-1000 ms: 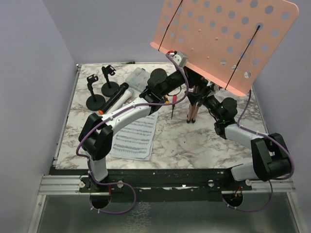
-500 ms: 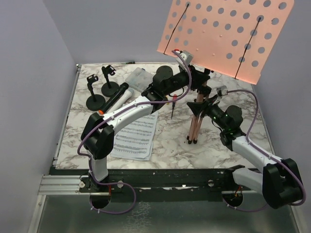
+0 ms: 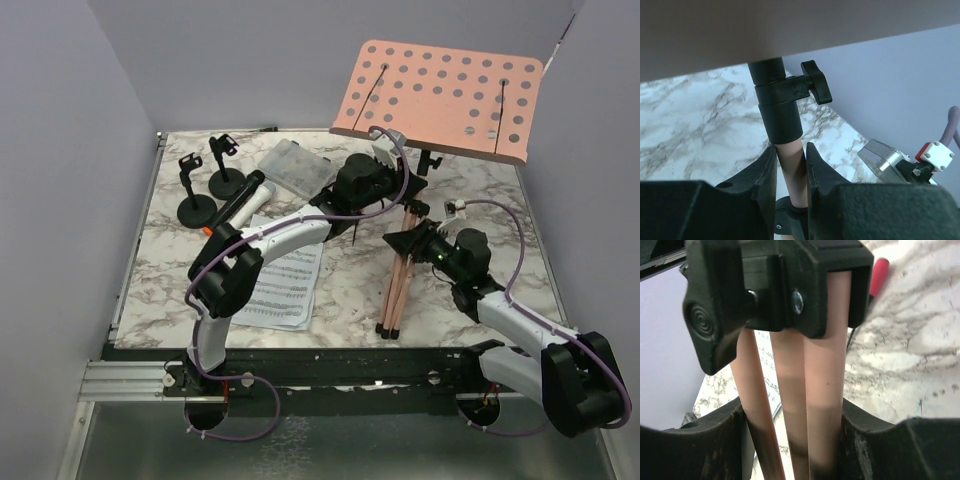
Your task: Pack up the instrument practice props
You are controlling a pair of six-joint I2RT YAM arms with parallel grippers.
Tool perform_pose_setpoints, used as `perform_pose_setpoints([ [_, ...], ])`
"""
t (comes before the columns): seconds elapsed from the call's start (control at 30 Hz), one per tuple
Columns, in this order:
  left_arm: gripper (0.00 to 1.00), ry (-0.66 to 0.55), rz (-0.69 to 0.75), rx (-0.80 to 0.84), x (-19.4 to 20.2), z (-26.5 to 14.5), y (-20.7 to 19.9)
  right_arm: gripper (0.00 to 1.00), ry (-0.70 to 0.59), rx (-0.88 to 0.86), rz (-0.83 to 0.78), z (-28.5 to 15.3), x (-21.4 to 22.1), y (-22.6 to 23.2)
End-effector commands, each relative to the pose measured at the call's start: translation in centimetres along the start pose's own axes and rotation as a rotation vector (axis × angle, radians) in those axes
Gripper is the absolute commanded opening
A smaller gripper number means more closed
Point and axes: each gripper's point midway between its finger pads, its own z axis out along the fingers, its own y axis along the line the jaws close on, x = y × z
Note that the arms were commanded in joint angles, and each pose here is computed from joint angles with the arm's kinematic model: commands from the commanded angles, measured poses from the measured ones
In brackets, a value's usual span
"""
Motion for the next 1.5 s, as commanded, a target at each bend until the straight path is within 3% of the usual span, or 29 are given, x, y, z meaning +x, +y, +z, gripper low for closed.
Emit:
perform_pose_setpoints([
  [0.0, 0.00, -0.039, 0.053, 0.126, -0.4, 0.6, -3.8, 0.10, -0.219, 0.125, 0.118, 0.0, -4.2, -2.0],
  [0.5, 0.00, 0.153, -0.029, 0.204, 9.0, 3.8, -3.1, 0.01, -0.283, 0.351, 0.359, -1.7, -0.7, -8.3],
  [0.9, 0.00, 0.277, -0.013, 0.194, 13.3, 5.7, -2.3, 0.01, -0.351, 0.441, 0.457, 0.0, -0.9, -11.1],
  [1.1, 0.01, 0.286, 0.031, 0.114, 11.6, 4.9, -1.3, 0.01, -0.362, 0.462, 0.485, 1.3, -0.7, -12.3],
  [1.3, 0.20, 0.220, 0.054, -0.012, 6.4, 1.5, 0.5, 0.04, -0.324, 0.452, 0.469, 2.9, -0.7, -12.3],
  [1.47, 0.36, 0.147, 0.070, -0.140, 1.7, -3.5, 3.2, 0.08, -0.273, 0.434, 0.460, 4.6, -0.3, -12.3],
])
